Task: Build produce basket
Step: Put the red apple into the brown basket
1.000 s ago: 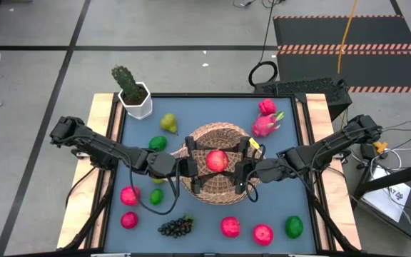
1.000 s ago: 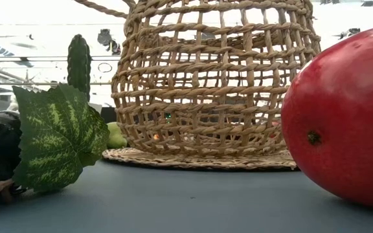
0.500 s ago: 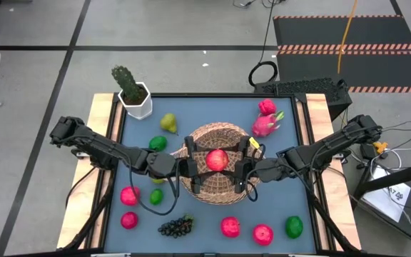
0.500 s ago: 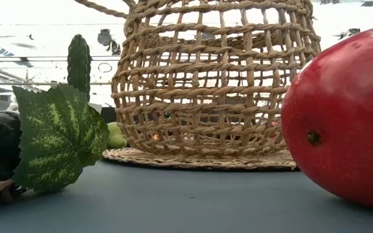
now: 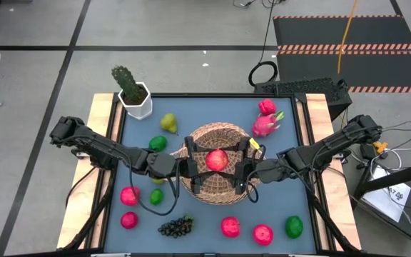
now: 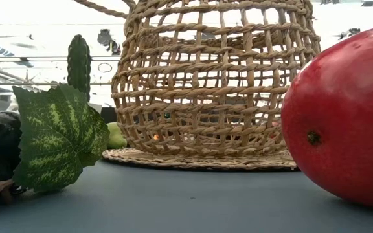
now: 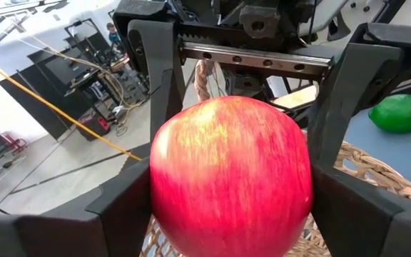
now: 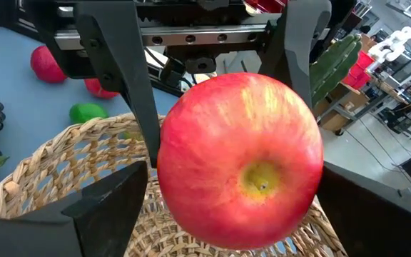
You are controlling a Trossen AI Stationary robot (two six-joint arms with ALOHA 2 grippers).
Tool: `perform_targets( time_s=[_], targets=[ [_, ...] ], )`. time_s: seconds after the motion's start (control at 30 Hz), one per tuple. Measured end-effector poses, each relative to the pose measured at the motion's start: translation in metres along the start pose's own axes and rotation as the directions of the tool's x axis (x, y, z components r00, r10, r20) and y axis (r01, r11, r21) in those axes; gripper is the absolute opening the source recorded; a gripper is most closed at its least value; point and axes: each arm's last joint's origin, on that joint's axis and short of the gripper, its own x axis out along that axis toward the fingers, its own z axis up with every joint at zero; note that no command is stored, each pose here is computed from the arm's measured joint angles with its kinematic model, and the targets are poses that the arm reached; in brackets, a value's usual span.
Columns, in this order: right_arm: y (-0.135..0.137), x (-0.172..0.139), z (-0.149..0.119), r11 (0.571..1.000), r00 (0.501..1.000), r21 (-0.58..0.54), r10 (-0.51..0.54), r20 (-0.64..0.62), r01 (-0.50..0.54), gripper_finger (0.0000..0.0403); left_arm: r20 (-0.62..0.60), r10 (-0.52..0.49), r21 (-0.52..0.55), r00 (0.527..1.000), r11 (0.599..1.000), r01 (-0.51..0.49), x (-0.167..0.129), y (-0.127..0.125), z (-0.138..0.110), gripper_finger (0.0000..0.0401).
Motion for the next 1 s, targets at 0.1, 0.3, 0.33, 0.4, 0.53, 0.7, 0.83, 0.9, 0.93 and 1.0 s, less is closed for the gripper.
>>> perform_targets(
  time_s=[0.1,0.3,0.33,0.4,0.53,0.7,0.83,0.9,0.93,1.0],
  targets=[
    [-0.001,-0.003,0.0,1.0,1.0,-0.002,0.003,0.001,-0.003,0.0386,0.0,0.0,-0.003,1.0,1.0,0.0,0.0,0.0,0.0,0.0334],
    [-0.007,-0.02,0.004,1.0,1.0,0.0,-0.01,0.009,0.01,0.0385,0.0,0.0,-0.008,1.0,1.0,0.0,0.0,0.0,0.0,0.034],
    [-0.008,-0.026,0.005,1.0,1.0,0.002,-0.018,0.015,0.018,0.0385,0.0,0.0,-0.008,1.0,1.0,0.0,0.0,0.0,0.0,0.0337],
    [-0.01,-0.037,0.007,1.0,0.999,0.004,-0.009,0.033,0.008,0.0385,0.0,-0.001,-0.009,1.0,1.0,0.001,0.0,0.0,0.0,0.033],
    [-0.015,-0.06,0.01,0.999,0.998,0.043,0.027,0.063,-0.029,0.0385,0.001,0.0,-0.061,1.0,0.998,0.0,0.0,0.0,0.0,0.0325],
    [-0.026,-0.091,0.007,0.99,0.994,0.116,0.071,0.078,-0.08,0.0385,-0.015,-0.005,-0.086,1.0,0.996,0.004,-0.001,0.003,0.013,0.0335],
    [-0.034,-0.109,0.004,0.98,0.991,0.163,0.101,0.092,-0.115,0.0384,-0.043,-0.01,-0.068,0.999,0.998,0.007,-0.002,0.014,0.03,0.0333],
    [-0.036,-0.116,0.002,0.977,0.989,0.168,0.113,0.096,-0.128,0.0384,-0.072,-0.007,-0.054,0.997,0.999,0.003,-0.002,0.023,0.038,0.0328],
    [-0.037,-0.119,0.001,0.977,0.99,0.172,0.107,0.096,-0.123,0.0384,-0.086,-0.002,-0.049,0.996,0.999,-0.002,-0.002,0.029,0.041,0.0327],
    [-0.038,-0.124,0.0,0.981,0.992,0.171,0.081,0.092,-0.096,0.0384,-0.117,0.006,-0.041,0.993,0.999,-0.011,-0.002,0.039,0.047,0.0326]
  ],
)
